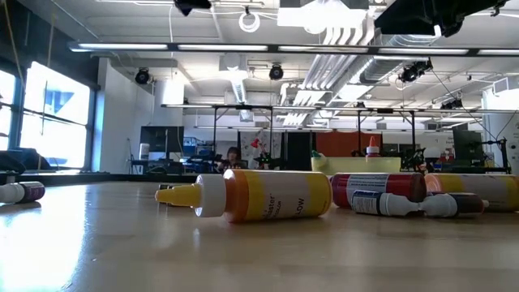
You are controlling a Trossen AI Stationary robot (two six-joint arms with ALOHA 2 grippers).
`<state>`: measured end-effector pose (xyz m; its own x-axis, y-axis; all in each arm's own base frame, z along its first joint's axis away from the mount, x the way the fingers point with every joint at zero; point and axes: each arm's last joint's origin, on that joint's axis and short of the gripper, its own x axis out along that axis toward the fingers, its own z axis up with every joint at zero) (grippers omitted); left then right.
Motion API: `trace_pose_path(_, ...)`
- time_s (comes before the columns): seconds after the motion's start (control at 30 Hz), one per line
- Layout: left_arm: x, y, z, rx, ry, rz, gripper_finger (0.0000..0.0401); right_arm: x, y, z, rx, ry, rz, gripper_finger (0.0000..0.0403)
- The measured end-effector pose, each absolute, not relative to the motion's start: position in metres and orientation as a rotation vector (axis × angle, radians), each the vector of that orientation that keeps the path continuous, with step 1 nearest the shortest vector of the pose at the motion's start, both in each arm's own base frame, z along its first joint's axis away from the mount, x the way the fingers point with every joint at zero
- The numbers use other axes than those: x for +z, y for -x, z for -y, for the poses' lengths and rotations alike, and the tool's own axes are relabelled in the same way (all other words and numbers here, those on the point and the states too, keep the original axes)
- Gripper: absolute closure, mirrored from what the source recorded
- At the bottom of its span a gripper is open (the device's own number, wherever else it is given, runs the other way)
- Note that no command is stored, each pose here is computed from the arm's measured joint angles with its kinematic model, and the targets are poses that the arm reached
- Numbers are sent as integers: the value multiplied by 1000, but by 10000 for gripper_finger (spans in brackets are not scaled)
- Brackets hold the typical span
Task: Pick & Place food coloring
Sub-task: Adjust the big green food coloring bottle
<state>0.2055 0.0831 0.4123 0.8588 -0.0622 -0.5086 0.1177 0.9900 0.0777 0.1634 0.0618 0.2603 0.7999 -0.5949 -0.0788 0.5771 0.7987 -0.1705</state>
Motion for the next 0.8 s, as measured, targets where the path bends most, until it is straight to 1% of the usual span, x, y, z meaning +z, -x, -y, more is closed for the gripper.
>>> trace_pose_path(0.17,369,-208,-84,-55,-79,-396,195,260,-164,-63,-595,137,-133,204)
trace_pose_path(0.37,310,-212,-84,-105,38,-383,195,259,-167,-65,-424,126,-148,204)
trace_pose_path(0.47,289,-214,-84,-122,38,-340,195,258,-170,-61,-436,114,-153,204)
trace_pose_path(0.57,267,-214,-84,-121,48,-355,195,253,-176,-55,-465,102,-183,204)
trace_pose_path(0.67,258,-214,-84,-122,42,-344,195,242,-189,-48,-436,90,-238,204)
trace_pose_path(0.8,255,-213,-83,-122,42,-349,195,229,-213,-33,-398,46,-269,204)
